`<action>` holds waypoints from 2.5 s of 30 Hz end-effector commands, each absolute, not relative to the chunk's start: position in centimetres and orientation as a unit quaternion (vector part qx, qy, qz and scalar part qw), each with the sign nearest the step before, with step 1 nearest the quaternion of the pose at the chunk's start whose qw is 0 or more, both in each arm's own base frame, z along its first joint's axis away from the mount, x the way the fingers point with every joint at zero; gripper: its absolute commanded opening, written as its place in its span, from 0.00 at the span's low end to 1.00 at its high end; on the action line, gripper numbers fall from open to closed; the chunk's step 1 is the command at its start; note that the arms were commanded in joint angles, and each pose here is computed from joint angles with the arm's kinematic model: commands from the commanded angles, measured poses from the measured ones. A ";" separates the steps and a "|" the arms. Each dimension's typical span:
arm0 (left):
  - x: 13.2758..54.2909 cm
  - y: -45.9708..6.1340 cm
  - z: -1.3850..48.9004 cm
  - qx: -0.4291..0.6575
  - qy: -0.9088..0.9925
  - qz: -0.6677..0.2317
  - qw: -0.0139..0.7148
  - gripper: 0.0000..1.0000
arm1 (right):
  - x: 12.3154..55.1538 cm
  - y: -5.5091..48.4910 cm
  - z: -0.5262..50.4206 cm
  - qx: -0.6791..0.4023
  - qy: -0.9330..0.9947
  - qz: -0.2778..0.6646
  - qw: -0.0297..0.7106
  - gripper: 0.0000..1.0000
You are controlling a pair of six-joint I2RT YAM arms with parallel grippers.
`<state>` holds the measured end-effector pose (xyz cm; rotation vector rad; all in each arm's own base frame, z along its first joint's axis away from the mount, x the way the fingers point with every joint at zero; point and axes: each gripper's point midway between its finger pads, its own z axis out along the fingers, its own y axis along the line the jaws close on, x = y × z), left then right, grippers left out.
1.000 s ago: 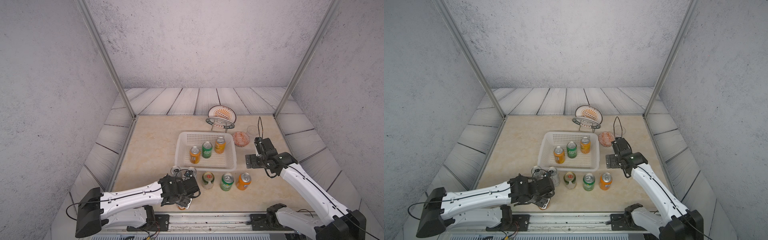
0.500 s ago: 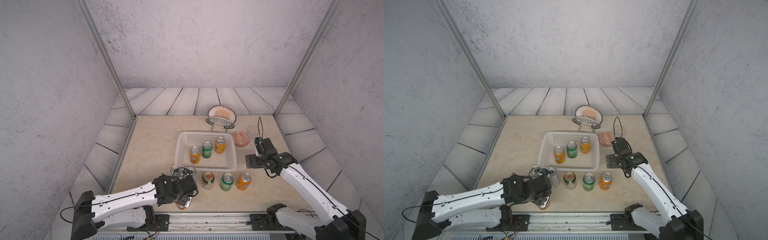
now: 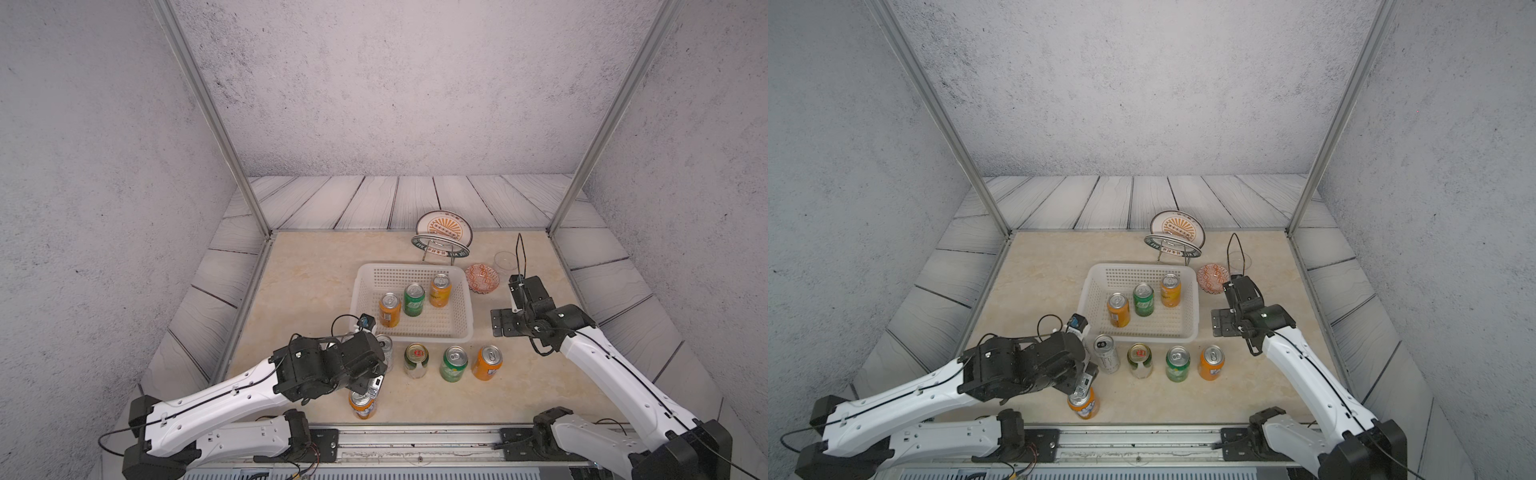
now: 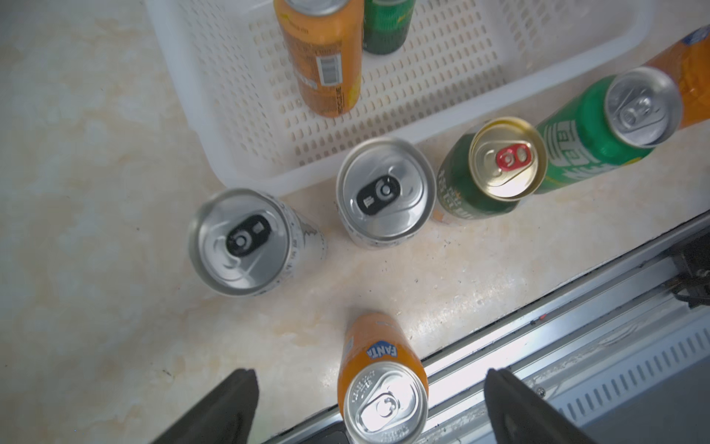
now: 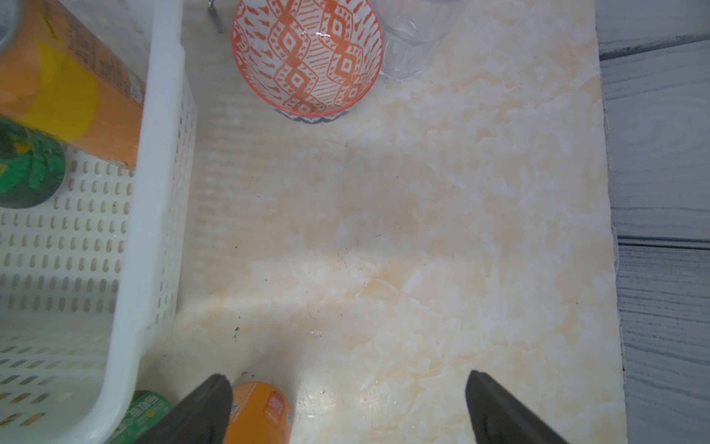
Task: Take out the drinks from the basket
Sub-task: Pick up the drink from the basket.
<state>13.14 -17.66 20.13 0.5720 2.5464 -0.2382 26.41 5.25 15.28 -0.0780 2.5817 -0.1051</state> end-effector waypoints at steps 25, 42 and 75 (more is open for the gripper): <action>27.8 -22.7 22.1 0.276 0.934 -0.079 0.210 0.99 | 26.3 5.1 15.0 -0.029 0.962 -0.040 0.267 1.00; 33.2 -24.5 14.9 0.287 0.951 -0.031 0.110 0.99 | 26.3 5.1 15.0 -0.028 0.962 -0.037 0.268 0.99; 33.6 -24.0 11.5 0.269 0.959 -0.006 0.084 0.68 | 26.3 5.1 15.2 -0.027 0.961 -0.034 0.272 0.99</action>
